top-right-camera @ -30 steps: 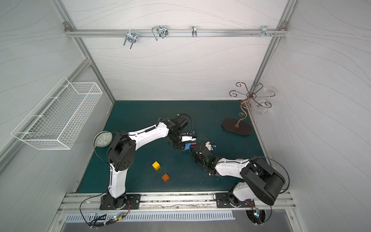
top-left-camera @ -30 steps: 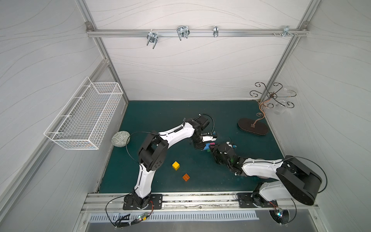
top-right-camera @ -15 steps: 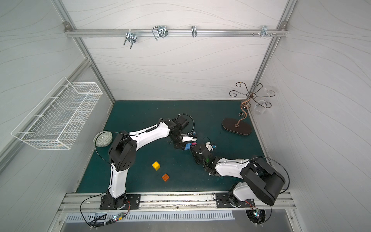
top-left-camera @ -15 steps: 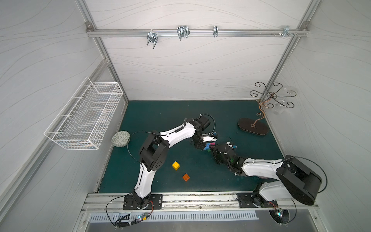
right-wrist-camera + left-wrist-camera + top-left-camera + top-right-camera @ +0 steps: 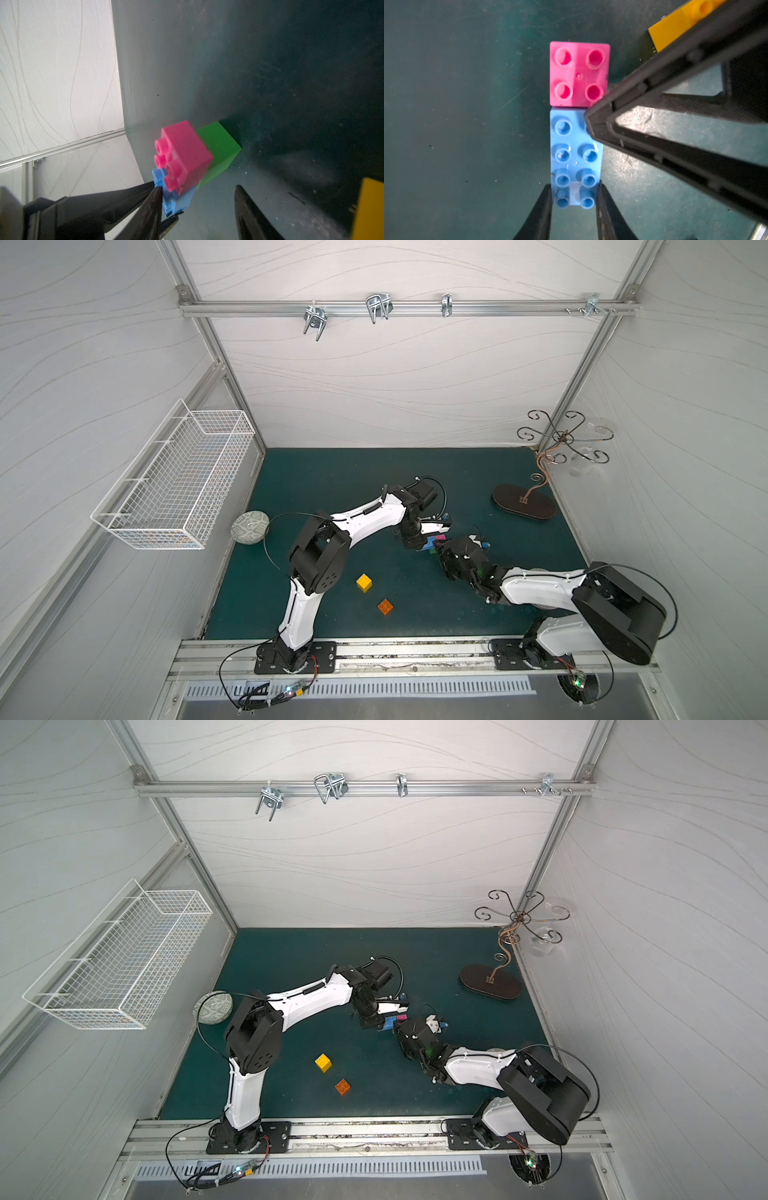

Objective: Assemble the number 4 with lego
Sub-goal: Assemble the lego brick with the lego brick.

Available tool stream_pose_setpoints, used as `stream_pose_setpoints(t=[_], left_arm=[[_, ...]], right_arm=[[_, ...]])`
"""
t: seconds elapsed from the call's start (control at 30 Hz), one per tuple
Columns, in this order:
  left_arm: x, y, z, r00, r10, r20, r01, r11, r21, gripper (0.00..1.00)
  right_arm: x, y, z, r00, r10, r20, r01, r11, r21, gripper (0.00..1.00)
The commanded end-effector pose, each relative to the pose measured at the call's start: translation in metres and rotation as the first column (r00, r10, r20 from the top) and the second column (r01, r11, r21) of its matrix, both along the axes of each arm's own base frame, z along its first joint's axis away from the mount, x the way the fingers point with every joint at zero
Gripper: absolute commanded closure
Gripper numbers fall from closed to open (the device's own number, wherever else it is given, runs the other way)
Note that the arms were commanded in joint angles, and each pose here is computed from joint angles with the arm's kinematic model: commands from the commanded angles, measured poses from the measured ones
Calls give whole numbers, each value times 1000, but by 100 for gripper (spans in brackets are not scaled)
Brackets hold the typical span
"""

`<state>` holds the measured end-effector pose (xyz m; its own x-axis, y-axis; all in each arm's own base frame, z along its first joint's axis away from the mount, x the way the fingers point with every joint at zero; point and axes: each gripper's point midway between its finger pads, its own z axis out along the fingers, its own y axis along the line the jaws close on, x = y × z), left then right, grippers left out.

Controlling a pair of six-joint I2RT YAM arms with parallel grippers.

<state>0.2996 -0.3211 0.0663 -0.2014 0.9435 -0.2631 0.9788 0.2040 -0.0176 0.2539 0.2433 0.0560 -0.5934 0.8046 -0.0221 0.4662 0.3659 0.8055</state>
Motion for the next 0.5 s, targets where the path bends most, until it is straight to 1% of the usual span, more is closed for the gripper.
stream_pose_setpoints(t=[0.0, 0.47], left_arm=[[17, -9, 13, 998, 18, 56, -16, 1000, -26, 100], [21, -10, 17, 997, 32, 77, -29, 999, -32, 91]], right_arm=[[-35, -34, -56, 983, -11, -184, -24, 983, -181, 45], [-39, -39, -59, 979, -22, -205, -20, 980, -200, 47]])
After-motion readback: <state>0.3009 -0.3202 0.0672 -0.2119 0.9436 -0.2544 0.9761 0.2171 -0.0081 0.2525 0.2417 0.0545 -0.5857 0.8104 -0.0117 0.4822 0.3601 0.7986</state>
